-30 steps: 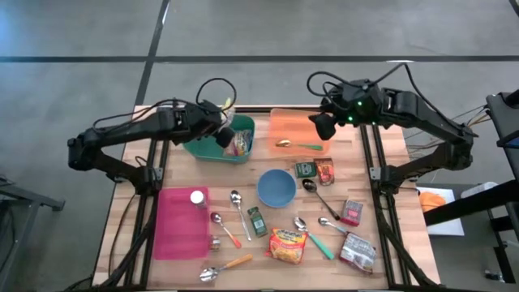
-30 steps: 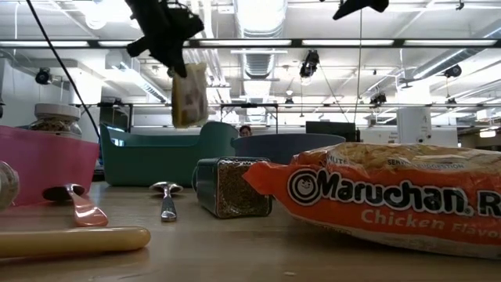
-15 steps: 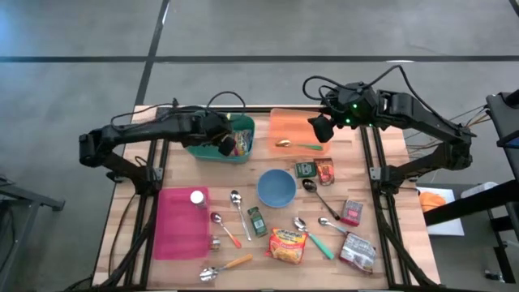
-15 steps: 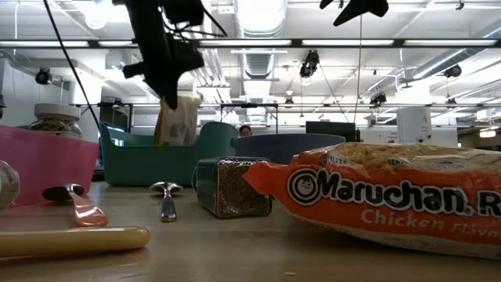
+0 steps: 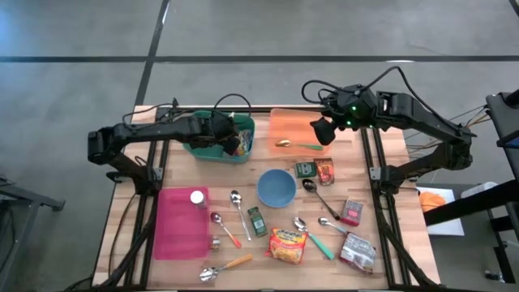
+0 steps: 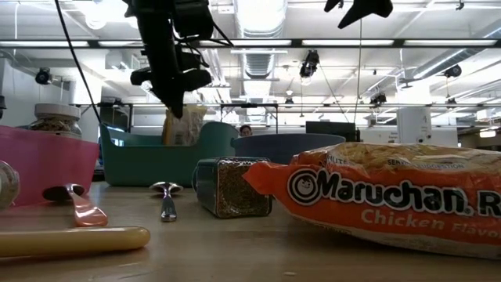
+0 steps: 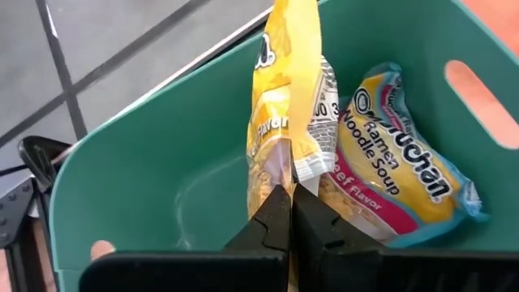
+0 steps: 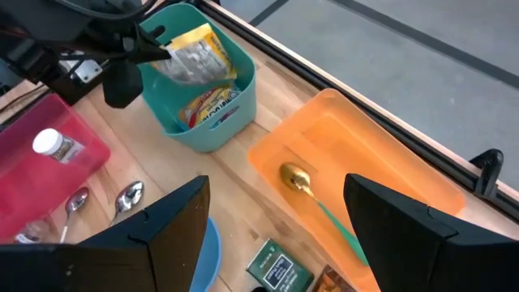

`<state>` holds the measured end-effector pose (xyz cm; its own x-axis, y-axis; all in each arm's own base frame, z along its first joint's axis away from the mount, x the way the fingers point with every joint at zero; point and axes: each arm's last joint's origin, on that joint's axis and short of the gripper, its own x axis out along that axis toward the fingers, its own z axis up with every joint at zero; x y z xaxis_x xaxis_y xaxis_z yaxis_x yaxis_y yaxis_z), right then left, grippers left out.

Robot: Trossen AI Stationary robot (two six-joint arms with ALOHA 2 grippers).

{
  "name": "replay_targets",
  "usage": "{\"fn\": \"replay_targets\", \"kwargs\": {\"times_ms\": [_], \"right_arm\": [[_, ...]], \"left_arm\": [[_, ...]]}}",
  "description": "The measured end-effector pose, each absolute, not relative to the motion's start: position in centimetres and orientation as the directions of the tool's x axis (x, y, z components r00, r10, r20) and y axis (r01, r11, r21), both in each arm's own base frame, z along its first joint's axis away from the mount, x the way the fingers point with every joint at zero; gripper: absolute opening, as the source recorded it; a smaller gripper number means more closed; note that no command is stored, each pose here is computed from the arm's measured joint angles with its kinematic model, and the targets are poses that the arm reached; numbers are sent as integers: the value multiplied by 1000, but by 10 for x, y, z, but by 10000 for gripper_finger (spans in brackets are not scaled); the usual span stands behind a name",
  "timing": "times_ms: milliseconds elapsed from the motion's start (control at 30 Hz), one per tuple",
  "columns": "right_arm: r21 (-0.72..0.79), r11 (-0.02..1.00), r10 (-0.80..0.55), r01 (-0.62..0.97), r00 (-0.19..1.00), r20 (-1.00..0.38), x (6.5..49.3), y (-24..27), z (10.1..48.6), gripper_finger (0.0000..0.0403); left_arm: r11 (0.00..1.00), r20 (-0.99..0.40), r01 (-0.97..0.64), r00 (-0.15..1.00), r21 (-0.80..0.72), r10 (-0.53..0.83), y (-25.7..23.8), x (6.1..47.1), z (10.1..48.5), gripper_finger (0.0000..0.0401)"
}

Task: Pick & Place Food Item
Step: Put the yellow noodle pack into the green bin

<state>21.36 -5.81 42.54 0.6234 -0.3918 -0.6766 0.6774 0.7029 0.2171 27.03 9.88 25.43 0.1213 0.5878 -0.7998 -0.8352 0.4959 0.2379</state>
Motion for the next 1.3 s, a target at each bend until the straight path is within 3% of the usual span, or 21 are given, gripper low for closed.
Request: {"fn": "replay_targets", "kwargs": {"times_ms": [600, 1033, 1167, 1300], "right_arm": [[207, 705, -384, 679, 611, -692, 212, -57, 424, 282], [207, 688, -374, 696, 584, -720, 212, -56, 417, 282], [208, 679, -372, 704, 574, -730, 213, -56, 413, 282], [201, 678, -369, 707, 563, -739, 214, -56, 409, 282]], "left_arm": [[547, -881, -817, 108, 185, 460, 102, 293, 217, 0], [561, -897, -819, 149, 125, 417, 101, 297, 216, 3], [580, -903, -809, 172, 99, 393, 101, 298, 216, 36], [584, -904, -806, 173, 97, 390, 101, 298, 216, 93]]}}
